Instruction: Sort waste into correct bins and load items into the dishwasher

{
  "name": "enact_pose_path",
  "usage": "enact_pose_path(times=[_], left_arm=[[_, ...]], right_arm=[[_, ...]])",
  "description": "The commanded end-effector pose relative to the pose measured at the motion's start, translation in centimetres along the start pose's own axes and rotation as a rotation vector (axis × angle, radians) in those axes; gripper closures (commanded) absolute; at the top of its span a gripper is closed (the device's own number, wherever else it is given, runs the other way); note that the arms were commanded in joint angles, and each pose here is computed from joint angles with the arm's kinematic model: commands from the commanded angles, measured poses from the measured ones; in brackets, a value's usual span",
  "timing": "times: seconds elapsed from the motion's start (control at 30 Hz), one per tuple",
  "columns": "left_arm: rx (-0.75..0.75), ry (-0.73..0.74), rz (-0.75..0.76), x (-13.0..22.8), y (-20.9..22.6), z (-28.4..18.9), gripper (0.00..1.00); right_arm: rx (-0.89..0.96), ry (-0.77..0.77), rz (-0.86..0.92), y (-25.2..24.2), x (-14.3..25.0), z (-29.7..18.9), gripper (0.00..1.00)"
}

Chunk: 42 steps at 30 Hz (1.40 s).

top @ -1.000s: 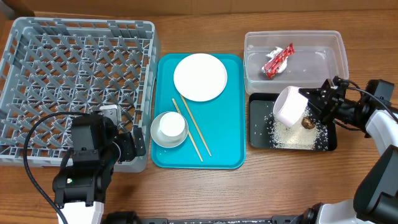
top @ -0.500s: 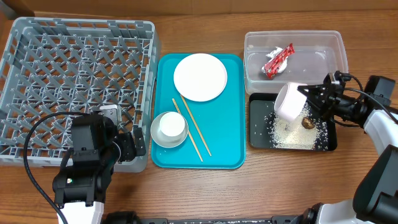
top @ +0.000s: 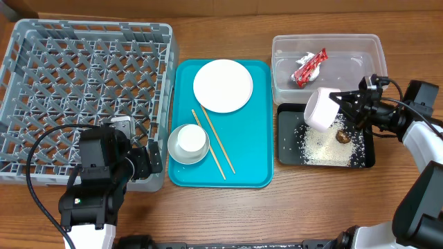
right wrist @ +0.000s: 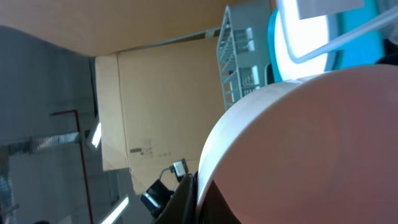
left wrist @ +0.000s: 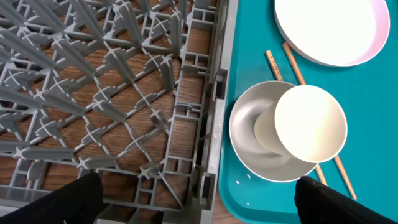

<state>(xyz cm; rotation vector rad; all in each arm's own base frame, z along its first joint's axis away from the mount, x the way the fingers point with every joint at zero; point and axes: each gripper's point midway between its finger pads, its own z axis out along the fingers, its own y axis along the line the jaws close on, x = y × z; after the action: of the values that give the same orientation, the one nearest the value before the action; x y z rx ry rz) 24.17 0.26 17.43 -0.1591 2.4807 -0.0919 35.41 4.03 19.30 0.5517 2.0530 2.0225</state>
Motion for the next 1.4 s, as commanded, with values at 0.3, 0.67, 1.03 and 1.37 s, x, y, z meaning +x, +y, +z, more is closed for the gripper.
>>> enact_pose_path(times=[0.3, 0.67, 1.03, 1.37], left_arm=[[0.013, -0.046, 0.006, -1.4, -0.3, -0.6, 0.0], [0.013, -0.047, 0.006, -1.4, -0.3, -0.6, 0.0], [0.013, -0.046, 0.006, -1.3, -0.3, -0.6, 0.0], [0.013, -0.046, 0.006, -1.3, -0.3, -0.6, 0.0]], right_arm=[[0.264, -0.051, 0.05, -3.5, 0.3, 3.0, 0.96], [0.828, 0.09, -0.399, -3.1, 3.3, 9.7, 0.96], [1.044, 0.243, -1.0, -7.2, 8.7, 21.1, 0.96], [1.107, 0.363, -0.973, -13.8, 10.3, 23.4, 0.96]])
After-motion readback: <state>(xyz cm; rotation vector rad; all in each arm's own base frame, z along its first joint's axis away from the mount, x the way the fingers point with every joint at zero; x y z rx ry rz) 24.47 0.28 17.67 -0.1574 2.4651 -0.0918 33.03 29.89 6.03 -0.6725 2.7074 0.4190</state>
